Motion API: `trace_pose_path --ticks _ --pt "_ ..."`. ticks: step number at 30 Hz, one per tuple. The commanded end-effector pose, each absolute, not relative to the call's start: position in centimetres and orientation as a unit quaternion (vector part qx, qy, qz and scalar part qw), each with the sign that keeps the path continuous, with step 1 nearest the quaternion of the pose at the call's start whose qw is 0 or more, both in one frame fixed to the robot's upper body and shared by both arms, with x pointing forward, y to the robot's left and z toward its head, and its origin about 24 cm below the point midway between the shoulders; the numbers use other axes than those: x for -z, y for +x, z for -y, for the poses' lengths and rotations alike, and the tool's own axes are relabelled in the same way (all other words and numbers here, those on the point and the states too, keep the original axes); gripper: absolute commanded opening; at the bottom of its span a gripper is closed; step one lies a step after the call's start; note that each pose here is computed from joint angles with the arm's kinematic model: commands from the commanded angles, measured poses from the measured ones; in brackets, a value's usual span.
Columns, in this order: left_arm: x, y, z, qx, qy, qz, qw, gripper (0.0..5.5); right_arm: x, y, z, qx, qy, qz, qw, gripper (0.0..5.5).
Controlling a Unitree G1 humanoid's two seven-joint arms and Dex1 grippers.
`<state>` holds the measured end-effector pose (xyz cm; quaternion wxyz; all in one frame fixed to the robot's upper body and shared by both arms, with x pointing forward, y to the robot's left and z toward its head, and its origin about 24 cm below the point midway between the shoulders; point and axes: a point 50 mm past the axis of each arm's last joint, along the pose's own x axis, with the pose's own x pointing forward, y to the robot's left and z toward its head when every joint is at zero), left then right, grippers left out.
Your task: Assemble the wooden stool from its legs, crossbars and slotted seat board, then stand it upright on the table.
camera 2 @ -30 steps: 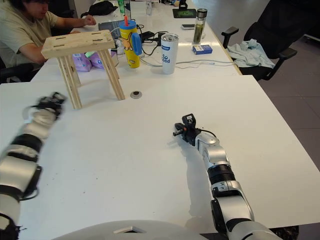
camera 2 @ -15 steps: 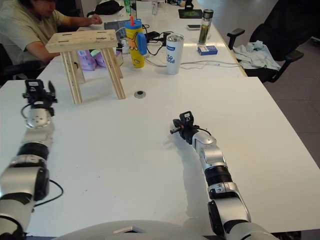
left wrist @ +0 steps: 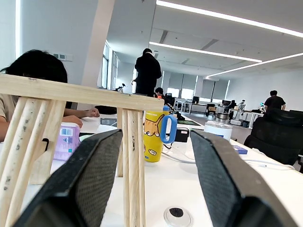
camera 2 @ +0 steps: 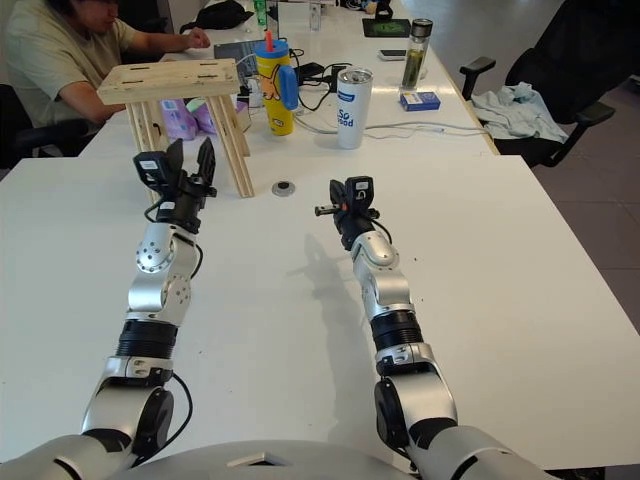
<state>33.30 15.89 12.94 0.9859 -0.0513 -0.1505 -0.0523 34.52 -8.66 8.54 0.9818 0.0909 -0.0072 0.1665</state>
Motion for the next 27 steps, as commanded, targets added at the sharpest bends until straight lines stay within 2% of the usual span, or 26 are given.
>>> trace_pose_path --ticks 1,5,7,11,20,27 --pt "-13.3 33.5 -15.3 0.044 -0.03 0.124 0.991 2.66 -9.3 34.3 8.9 -0.159 0.06 0.03 0.985 0.0" --pt "-12.9 34.2 -13.4 0.066 -0.059 0.108 0.99 2.66 -8.1 33.9 10.3 -0.125 0.056 0.021 0.99 0.0" --pt "-12.5 34.5 -13.2 0.055 -0.02 0.111 0.992 2.66 -8.1 34.1 10.2 -0.119 0.034 0.033 0.992 0.0" --pt "-12.6 34.8 -13.8 0.01 -0.01 0.144 0.989 2.66 -8.6 35.2 9.4 -0.152 0.023 0.032 0.988 0.0" --pt "-12.6 35.6 -11.2 0.005 -0.034 0.201 0.979 2.66 -9.5 36.5 10.1 -0.156 -0.017 0.056 0.986 0.0" --pt "-11.7 36.1 -10.2 0.006 -0.017 0.206 0.978 2.66 -9.3 37.0 10.3 -0.142 -0.026 0.055 0.988 0.0"
